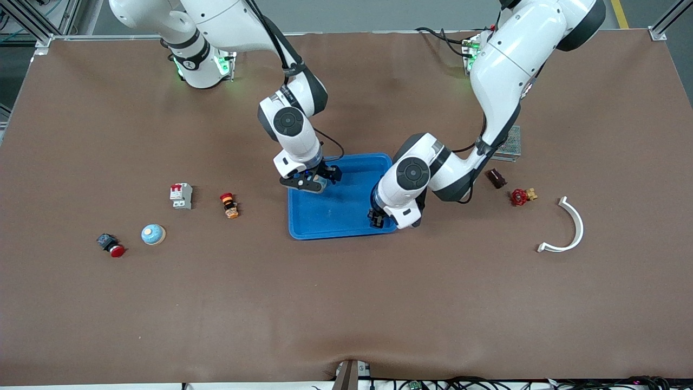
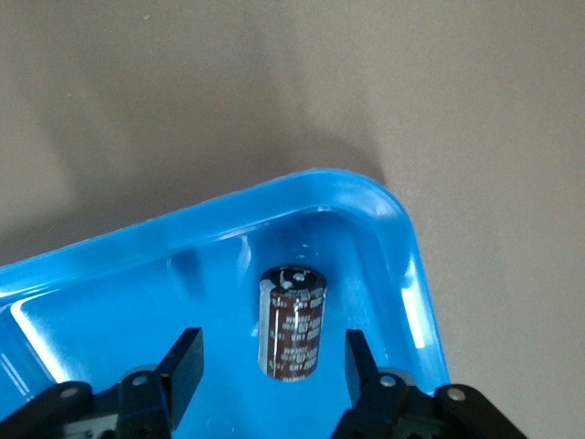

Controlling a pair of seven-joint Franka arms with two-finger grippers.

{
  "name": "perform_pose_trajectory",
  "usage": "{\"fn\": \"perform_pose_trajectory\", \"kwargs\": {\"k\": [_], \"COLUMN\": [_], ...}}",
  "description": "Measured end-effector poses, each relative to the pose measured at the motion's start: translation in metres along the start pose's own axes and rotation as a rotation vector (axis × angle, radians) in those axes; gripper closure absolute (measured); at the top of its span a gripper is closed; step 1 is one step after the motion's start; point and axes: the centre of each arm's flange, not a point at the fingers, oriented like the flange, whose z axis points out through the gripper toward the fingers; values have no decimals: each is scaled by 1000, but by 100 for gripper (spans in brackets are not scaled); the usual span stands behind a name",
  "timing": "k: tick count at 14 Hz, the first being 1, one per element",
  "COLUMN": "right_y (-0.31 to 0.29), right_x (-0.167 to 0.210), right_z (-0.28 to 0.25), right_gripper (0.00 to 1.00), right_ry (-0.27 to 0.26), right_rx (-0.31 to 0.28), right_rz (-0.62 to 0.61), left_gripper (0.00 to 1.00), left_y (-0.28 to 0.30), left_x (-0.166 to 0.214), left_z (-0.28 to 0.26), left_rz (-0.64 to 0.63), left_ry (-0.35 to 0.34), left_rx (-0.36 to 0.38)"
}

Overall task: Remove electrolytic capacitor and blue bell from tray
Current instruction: 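Grasp the second bell with the right gripper while the left gripper grasps the capacitor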

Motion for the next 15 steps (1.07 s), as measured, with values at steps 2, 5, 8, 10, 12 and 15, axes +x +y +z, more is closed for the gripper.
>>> {"fn": "perform_pose_trajectory", "kwargs": {"k": [2,5,8,10,12,15], "right_y": [0,4,10,15,15,4], "right_x": [0,9,22,31,44,73], "right_z": [0,-3,-9,-11,-21,-65], "right_gripper": [3,33,35,35,35,35], "right_ry": [11,28,41,45,18,-41], "right_rx": [-12,-24,-24,-25,-48,-80], "right_rz": [-21,-29,-12,2,21,49], "left_gripper": [32,37,48,67,66,66], "left_y": [-2,-4,-3,-1,4,8], "left_x": [-1,-2,0,0,0,1], "left_z": [7,18,22,19,13,-5], "left_rz": [2,6,4,3,1,-1], "left_ry": [5,14,16,13,10,21], "left_rx": [7,11,13,5,-9,-9]}}
